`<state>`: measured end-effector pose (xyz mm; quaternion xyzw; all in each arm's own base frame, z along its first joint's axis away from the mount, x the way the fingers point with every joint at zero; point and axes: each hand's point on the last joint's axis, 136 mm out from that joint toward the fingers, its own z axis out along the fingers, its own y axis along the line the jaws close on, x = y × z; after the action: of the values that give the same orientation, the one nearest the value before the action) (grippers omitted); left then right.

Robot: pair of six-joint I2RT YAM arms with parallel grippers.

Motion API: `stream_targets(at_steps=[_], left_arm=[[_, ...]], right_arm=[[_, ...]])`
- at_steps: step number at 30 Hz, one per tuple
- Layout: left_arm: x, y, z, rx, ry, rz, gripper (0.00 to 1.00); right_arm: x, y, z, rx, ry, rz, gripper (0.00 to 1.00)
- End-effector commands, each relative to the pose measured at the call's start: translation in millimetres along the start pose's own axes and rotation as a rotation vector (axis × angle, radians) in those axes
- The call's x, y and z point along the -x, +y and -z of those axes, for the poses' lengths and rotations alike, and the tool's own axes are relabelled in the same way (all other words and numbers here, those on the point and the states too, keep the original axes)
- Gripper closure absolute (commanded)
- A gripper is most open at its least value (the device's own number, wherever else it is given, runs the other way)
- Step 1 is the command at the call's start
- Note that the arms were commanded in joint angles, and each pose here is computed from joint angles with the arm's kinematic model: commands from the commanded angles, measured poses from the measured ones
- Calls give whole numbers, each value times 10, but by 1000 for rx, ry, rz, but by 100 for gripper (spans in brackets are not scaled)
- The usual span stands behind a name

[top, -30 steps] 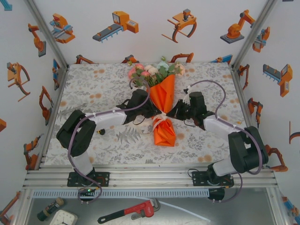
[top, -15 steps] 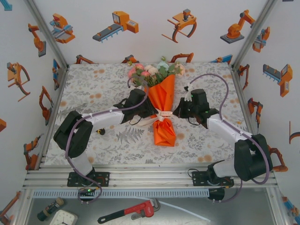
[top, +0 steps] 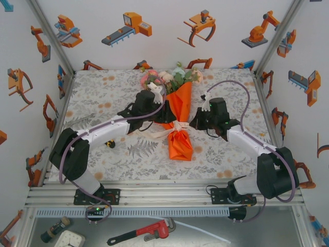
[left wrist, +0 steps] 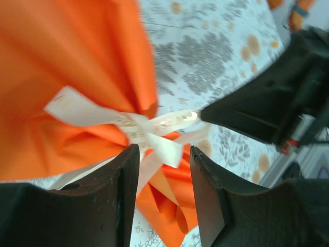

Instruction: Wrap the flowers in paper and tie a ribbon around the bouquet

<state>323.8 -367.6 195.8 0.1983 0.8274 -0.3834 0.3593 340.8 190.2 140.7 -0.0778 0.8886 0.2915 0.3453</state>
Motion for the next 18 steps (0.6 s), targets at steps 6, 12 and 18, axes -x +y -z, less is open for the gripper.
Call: stream_targets(at_steps=[6, 12, 18], left_arm=[[-270, -912, -99, -436, 35, -447, 54], [-498, -700, -345, -331, 54, -557, 50], [-517, -549, -464, -216, 22, -605, 41]], right_arm=[[122, 140, 48, 50, -28, -3, 100], [120, 164, 37, 64, -21, -13, 100], [131, 195, 40, 79, -21, -17, 100]])
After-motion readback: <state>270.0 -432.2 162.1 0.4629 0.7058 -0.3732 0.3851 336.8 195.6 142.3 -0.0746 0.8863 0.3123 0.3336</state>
